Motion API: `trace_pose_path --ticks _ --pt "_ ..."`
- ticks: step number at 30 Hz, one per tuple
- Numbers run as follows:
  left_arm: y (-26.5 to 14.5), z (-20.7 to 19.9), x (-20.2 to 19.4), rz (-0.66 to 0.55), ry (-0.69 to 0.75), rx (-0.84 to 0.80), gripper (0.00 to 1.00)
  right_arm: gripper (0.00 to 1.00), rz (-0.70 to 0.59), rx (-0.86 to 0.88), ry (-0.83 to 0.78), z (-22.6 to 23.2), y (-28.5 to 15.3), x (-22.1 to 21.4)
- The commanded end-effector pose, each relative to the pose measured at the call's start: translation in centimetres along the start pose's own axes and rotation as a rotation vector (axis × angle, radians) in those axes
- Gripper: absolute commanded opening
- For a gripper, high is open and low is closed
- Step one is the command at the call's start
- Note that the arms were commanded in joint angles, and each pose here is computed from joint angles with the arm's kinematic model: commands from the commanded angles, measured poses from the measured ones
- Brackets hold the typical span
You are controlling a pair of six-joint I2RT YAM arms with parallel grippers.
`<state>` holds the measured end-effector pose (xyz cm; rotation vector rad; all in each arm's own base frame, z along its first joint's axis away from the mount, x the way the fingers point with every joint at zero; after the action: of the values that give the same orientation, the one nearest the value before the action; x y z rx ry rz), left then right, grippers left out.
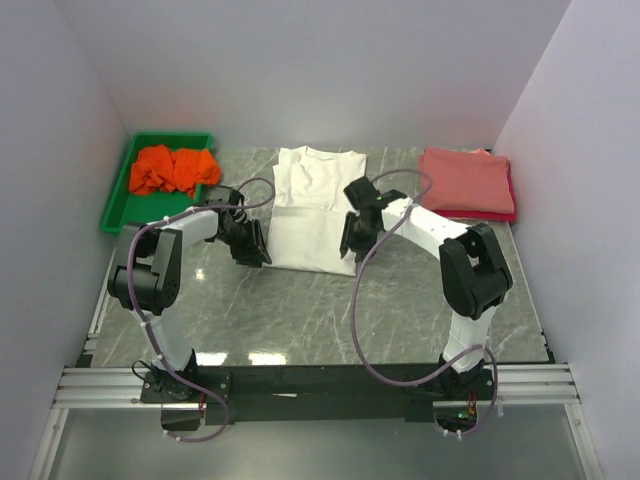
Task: Fold and stack the t-shirts
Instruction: Fold the tshirt
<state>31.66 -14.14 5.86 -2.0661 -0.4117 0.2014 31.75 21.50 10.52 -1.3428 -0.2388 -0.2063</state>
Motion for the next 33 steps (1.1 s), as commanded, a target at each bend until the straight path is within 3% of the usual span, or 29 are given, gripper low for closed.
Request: trace_pose_path --ticks 1,11,33 --pt "0.1 0.7 -1.0 0.025 0.014 0.021 0.42 0.48 -0.018 0.060 0.001 1.7 -0.4 -1.1" --pt "0.8 0.6 -0.7 0.030 0.004 0.021 0.41 0.48 0.053 -0.047 0.008 0.2 1.6 -3.5" --pt "0.8 0.7 -1.0 0.035 0.019 0.031 0.41 0.44 0.105 -0.111 0.021 -1.8 4.5 -4.5"
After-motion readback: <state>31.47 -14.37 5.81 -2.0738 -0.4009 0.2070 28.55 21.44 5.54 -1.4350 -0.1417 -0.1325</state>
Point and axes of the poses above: each gripper's point midway between its finger pads, its own y axis out along the fingers, its own z axis along the line the jaws close on, x = y × z, the point moved 4 cm from there along -y, back along the fingers, and after that the axes turned 13 degrees about -y, right-handed, at the moved point
